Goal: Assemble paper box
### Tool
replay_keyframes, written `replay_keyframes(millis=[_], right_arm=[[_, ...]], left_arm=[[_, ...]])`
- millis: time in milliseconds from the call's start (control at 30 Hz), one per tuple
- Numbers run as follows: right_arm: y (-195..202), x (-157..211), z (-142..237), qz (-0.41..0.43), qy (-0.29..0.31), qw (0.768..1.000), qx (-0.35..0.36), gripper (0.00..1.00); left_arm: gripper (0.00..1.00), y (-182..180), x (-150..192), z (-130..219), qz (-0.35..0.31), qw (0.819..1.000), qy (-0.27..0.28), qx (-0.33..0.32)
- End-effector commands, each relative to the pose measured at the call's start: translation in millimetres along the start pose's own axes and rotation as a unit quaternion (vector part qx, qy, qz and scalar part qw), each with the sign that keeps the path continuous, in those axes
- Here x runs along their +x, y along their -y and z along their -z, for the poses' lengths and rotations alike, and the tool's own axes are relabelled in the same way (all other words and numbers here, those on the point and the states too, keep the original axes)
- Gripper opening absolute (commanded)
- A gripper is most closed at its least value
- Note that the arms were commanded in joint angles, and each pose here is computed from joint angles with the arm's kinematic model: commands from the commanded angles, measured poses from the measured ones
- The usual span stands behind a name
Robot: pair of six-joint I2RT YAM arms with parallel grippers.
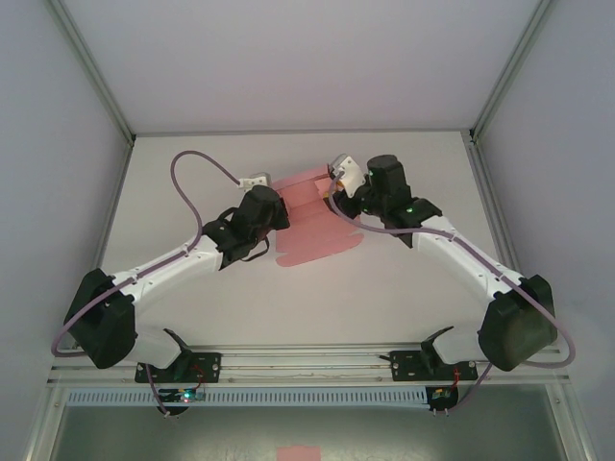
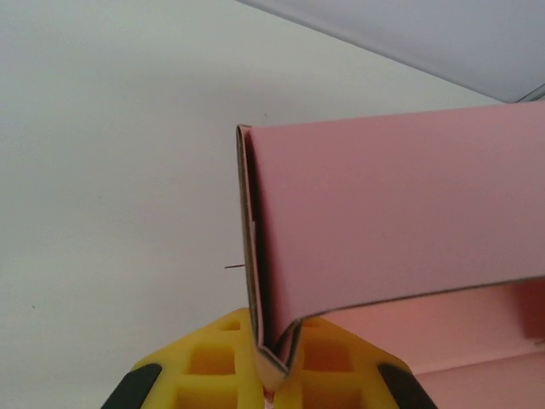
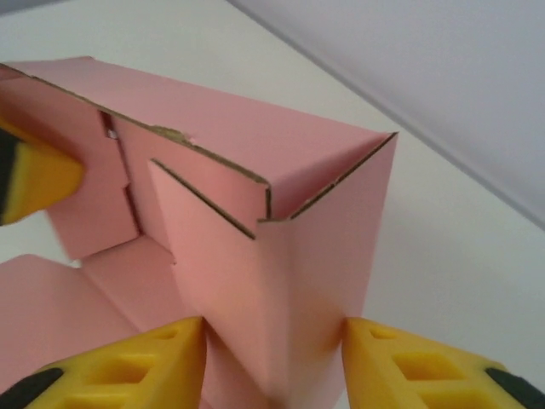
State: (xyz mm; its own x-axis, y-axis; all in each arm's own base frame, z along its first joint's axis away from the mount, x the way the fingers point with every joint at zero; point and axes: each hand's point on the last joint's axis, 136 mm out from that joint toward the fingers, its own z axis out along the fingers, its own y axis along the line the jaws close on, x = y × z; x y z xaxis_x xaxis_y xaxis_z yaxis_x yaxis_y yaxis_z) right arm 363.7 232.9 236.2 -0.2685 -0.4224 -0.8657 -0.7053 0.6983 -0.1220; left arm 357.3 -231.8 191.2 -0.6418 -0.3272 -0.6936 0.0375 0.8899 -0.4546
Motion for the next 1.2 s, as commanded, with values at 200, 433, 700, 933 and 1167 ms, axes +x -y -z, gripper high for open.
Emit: replay_keyframes(millis=[200,433,700,933,1167], right_arm=[[52.7,-10.7,-1.9,0.015,0.009,0.965,0.262,0.03],[89.8,-14.8,35.8,0.004,0.010,0.860,0.511,0.00],[106.0,-16.0,48.1,0.043,-0.019,0.797,0.602,0.00],[107.6,-21.4,30.9,0.049,-0.011,0.800,0.598,0.00],[102.1,-21.4,27.3,0.045,0.013,0.827,0.561,0.01]], left_arm=[[0.00,51.4,-16.9,14.5,0.019,0.996,0.012,0.081],[0.00,43.7,-11.2,13.0,0.069,0.997,-0.004,0.020],[0.00,29.5,-11.6,13.5,0.108,0.994,0.001,-0.027],[0.00,26.4,-11.1,13.8,0.112,0.993,0.003,-0.032],[0.00,27.1,-11.9,17.7,0.116,0.993,0.006,-0.024]])
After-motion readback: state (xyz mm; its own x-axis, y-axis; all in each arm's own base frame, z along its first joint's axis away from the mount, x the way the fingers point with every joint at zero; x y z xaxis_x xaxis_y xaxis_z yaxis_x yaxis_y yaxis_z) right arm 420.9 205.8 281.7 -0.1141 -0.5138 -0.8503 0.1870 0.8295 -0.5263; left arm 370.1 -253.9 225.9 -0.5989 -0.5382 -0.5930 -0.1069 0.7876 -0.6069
